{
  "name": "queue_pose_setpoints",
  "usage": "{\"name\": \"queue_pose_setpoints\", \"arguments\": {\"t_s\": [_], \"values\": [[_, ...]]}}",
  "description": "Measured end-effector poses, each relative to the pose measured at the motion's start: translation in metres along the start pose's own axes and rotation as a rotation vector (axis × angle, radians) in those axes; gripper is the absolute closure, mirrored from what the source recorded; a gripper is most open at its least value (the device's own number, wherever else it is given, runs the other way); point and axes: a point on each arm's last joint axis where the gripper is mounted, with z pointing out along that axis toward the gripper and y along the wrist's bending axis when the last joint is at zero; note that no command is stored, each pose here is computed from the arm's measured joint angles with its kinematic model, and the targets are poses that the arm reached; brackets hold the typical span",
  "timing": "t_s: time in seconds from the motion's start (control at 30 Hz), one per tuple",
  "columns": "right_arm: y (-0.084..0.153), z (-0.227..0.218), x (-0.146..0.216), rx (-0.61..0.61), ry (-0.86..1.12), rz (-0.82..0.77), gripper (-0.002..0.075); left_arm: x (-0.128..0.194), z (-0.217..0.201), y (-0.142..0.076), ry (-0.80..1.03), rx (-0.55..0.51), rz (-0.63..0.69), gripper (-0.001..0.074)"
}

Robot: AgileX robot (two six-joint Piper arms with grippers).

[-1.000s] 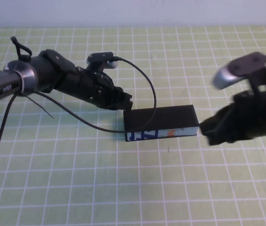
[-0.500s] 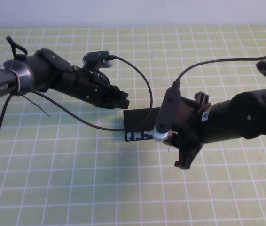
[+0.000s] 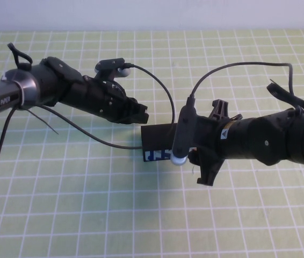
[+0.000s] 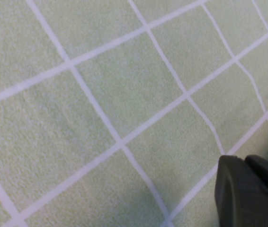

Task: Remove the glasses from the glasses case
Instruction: Pick up the glasses from the glasses case

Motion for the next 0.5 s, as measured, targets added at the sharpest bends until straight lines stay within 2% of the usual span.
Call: {"name": "queue_pose_setpoints", "arguments": {"t_s": [0.27, 0.5], "values": [[0.001, 0.004, 0.001, 0.001, 0.004, -0.043, 0.0412, 0.007, 0.011, 0.007, 0.009, 0.013, -0.032, 0.0739], [-0.007, 0.009, -0.007, -0.011, 0.003, -0.051, 0.0412, 0.007, 0.014, 0.008, 0.005, 0.021, -0.044, 0.0739]]}}
